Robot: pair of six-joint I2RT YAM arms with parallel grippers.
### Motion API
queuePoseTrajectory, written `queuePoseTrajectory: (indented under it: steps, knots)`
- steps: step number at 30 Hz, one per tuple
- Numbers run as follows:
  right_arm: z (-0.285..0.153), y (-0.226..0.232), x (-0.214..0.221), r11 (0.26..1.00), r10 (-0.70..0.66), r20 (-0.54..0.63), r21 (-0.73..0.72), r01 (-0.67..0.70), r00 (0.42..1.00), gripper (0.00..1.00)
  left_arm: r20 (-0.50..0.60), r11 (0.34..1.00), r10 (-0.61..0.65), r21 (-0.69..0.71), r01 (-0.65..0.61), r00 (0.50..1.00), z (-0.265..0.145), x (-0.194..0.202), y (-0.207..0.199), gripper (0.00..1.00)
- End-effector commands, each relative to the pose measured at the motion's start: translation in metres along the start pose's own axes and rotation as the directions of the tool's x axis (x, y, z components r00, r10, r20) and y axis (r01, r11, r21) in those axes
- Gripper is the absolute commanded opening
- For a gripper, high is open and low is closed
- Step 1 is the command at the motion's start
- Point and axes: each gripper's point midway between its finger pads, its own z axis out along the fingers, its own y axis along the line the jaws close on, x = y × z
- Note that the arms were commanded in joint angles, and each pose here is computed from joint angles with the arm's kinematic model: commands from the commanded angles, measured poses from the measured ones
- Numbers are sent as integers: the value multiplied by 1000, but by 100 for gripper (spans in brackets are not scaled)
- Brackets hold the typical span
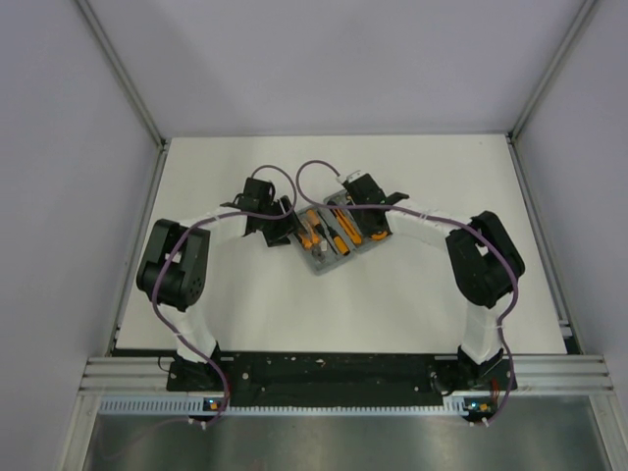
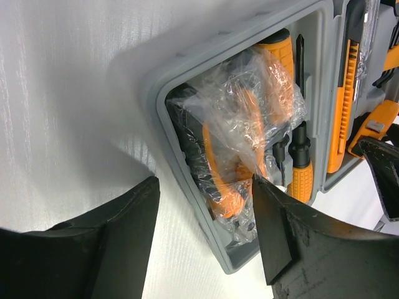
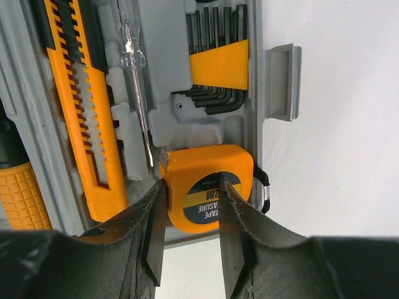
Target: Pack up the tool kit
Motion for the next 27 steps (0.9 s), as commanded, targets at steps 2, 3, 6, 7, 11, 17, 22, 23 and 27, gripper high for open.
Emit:
queuePoseTrajectory:
  steps: [2,3,6,7,11,17,22,23,27]
  knots:
    - [10,43,93,979,-78,-287,-204,19,955,23,-54,998,10,-57,-13,998,9,12,18,66]
    - [7,42,91,978,-88,-277,-206,30,957,23,-56,998,10,-56,-13,998,9,12,18,66]
    - [2,40,91,973,-128,-269,-219,69,954,23,-60,999,22,-43,-25,998,9,9,15,66]
    - [1,38,90,970,-161,-259,-219,105,952,23,-67,999,30,-36,-32,997,10,9,14,66]
    - [-3,34,90,970,-188,-254,-201,139,949,24,-84,998,42,-34,-45,996,11,7,13,65]
    - [2,26,90,988,-126,-273,-121,96,954,24,-89,998,45,-29,-47,995,10,6,13,64]
    - [-8,27,66,994,-47,-210,-108,24,976,25,-85,998,48,-24,-51,995,6,6,10,65]
    - [-13,27,55,994,-27,-177,-107,8,984,25,-84,999,48,-18,-50,995,4,6,8,65]
    - [-36,13,11,996,62,-50,-57,-65,997,28,-66,998,56,12,-56,996,-5,0,-3,67]
